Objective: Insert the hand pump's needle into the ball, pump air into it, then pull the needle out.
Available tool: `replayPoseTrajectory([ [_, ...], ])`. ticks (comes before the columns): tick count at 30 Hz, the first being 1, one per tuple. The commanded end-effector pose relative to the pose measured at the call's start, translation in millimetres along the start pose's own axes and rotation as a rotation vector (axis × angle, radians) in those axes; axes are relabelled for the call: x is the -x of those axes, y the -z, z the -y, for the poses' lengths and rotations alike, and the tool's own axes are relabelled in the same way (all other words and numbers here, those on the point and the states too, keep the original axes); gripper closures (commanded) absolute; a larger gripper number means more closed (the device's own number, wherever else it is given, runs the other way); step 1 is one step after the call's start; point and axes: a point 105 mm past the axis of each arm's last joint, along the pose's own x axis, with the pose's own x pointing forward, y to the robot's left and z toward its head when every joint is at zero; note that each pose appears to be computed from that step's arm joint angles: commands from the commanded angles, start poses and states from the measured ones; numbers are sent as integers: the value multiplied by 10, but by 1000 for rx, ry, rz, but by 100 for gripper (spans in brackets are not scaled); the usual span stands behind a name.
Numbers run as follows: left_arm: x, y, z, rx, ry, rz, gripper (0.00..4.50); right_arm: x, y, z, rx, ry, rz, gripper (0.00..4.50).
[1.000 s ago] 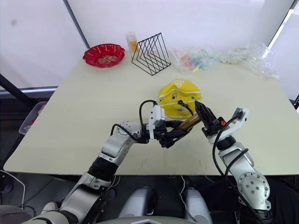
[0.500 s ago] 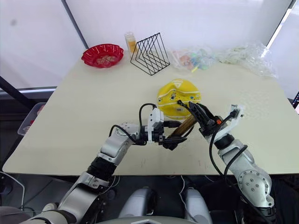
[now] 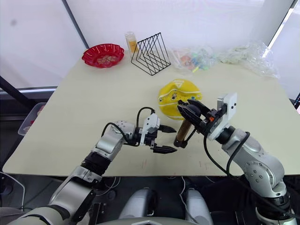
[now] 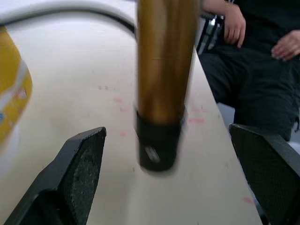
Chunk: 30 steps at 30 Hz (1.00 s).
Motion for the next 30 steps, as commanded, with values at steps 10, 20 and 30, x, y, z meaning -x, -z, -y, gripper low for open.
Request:
replayPoseTrajectory([
  [10, -118, -21, -44, -45, 71, -8, 5, -30, -95, -276, 104, -188, -40, 244],
  [20, -177, -12, -66, -73, 121, -26, 230, -11, -43, -276, 101, -208, -53, 244],
  [30, -183, -22, -88, -79, 106, -3, 230, 15, -27, -268, 103, -208, -55, 244],
])
